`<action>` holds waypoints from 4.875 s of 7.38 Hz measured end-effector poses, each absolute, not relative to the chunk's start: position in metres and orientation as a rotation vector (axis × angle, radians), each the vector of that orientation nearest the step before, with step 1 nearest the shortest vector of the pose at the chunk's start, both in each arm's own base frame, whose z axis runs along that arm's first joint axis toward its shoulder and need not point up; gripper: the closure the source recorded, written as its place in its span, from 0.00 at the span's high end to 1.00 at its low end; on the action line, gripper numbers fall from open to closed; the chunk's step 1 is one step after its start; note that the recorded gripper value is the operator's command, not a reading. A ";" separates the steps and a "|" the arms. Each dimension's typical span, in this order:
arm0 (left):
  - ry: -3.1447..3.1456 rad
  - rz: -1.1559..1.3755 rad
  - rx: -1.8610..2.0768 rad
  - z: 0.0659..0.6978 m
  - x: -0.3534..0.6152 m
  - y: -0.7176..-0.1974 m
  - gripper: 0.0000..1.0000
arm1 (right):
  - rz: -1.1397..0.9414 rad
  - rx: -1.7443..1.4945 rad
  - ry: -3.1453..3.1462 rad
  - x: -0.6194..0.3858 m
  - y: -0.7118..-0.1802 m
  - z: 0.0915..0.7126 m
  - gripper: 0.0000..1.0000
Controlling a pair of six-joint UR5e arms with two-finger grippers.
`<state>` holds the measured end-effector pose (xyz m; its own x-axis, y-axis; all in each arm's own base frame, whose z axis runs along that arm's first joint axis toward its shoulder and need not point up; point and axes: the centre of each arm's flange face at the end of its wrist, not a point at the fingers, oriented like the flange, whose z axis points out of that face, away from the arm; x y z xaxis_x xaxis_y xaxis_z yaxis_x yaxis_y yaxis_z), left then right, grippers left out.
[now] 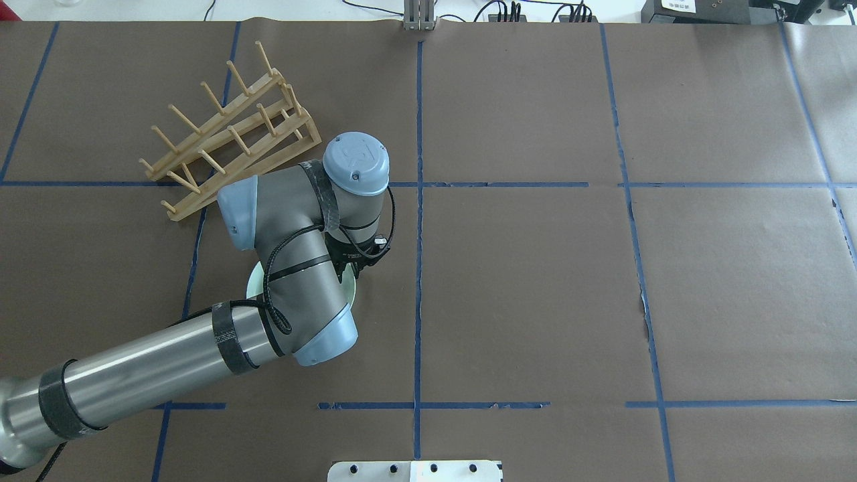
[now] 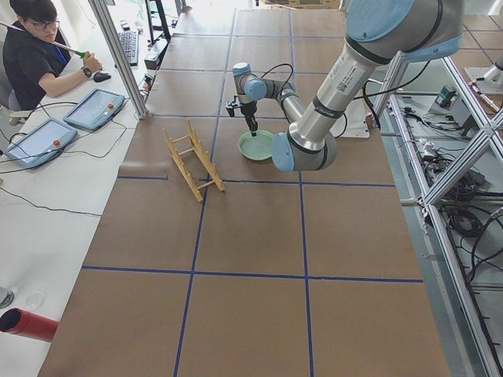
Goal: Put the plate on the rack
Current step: 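Lift the green plate with the left gripper and tilt it upright, then carry the upright plate with the left gripper above the wooden rack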
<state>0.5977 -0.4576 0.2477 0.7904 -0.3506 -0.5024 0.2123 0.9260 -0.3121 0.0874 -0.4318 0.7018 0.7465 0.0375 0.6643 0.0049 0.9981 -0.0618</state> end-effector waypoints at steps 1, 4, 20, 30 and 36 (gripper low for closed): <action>0.586 -0.306 -0.247 0.249 0.598 -0.457 0.00 | 0.018 -0.061 -0.728 0.087 -0.432 0.702 1.00; 0.628 -0.298 -0.240 0.239 0.595 -0.456 0.00 | 0.018 -0.060 -0.728 0.088 -0.432 0.701 1.00; 1.880 -0.410 0.478 0.245 0.208 -0.577 0.00 | 0.018 -0.062 -0.728 0.087 -0.432 0.702 1.00; 1.812 -0.565 0.503 0.305 0.227 -0.607 0.00 | 0.018 -0.061 -0.728 0.088 -0.432 0.702 1.00; 1.775 -0.593 0.460 0.327 0.263 -0.608 0.00 | 0.018 -0.061 -0.728 0.087 -0.432 0.702 1.00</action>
<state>0.2631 -0.6083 0.3273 -0.2718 0.0080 -0.9623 0.5847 0.7956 -0.1585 0.0873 -0.4318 0.7018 0.7465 0.0373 0.6643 0.0052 0.9981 -0.0619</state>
